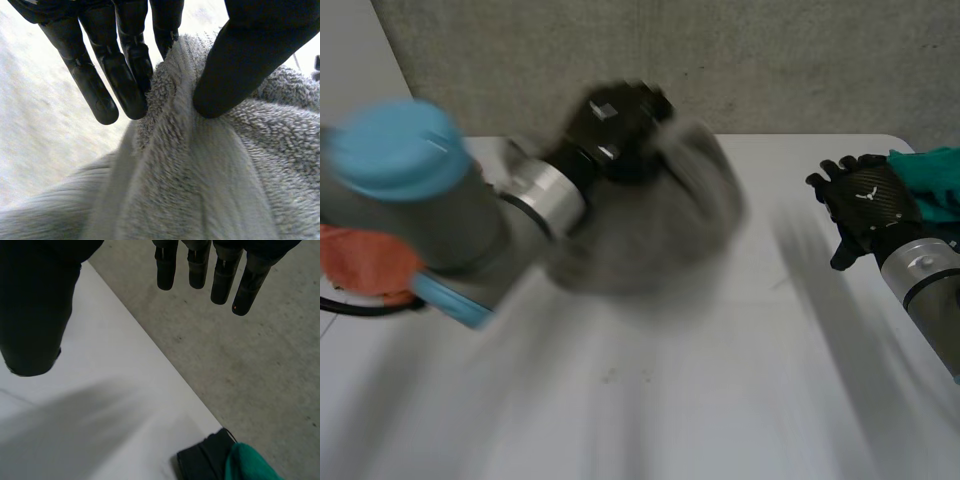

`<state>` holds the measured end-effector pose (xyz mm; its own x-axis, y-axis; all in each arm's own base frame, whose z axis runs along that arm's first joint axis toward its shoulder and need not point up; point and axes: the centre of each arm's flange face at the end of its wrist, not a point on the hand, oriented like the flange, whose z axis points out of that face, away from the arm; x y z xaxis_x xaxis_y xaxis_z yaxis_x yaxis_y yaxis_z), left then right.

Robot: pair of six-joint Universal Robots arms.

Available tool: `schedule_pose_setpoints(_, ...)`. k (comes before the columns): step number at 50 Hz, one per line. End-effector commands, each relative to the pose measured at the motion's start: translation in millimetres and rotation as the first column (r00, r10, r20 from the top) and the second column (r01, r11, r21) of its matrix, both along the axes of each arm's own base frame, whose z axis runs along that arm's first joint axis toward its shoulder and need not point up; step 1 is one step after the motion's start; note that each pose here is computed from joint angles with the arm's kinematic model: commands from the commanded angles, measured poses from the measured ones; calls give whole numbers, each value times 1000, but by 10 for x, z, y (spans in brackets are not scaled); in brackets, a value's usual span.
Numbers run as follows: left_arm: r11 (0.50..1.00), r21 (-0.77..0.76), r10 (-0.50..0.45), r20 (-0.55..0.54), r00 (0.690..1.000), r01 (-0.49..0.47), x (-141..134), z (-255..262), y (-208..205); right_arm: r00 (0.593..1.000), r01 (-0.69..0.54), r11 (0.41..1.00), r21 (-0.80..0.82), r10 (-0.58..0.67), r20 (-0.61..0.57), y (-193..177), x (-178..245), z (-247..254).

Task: Fold the laundry.

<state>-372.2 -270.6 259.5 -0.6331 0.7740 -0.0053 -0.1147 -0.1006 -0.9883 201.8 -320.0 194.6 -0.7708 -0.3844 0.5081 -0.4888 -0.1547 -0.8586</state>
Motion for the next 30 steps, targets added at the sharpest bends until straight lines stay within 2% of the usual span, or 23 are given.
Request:
schedule_pose_setpoints(1, 997, 47, -57, 76, 995, 53, -370, -522, 248, 999, 43, 999, -3, -43, 9, -41, -35, 27)
schedule_pose_setpoints(5, 999, 28, -40, 93, 995, 37, -320, -472, 254, 999, 46, 999, -3, -46, 7, -55, -44, 41)
schedule_pose_setpoints(8, 1000, -4, -4, 98, 995, 5, -183, -310, 208, 999, 35, 999, 2, -35, 6, -51, -31, 61)
schedule_pose_setpoints(13, 996, -22, 89, 150, 985, -87, 205, -156, 101, 999, 32, 997, 72, -31, -11, -8, -42, 115)
schedule_pose_setpoints(15, 996, -23, 93, 162, 982, -90, 247, -124, 142, 1000, 25, 993, 113, -22, -21, 33, -40, 123)
schedule_pose_setpoints(20, 997, 5, 75, 212, 974, -78, 269, -180, 264, 999, -19, 963, 270, 29, -34, 204, -9, 113)
schedule_pose_setpoints(25, 1000, 17, 18, 308, 951, -24, 68, -451, 419, 997, -62, 941, 332, 74, -23, 299, 29, 76)
schedule_pose_setpoints(27, 999, 11, 31, 346, 938, -37, 45, -538, 414, 996, -77, 945, 318, 88, -19, 302, 60, 61)
schedule_pose_setpoints(30, 994, -10, 100, 408, 907, -105, 71, -636, 366, 995, -83, 955, 283, 93, -21, 259, 103, 27)
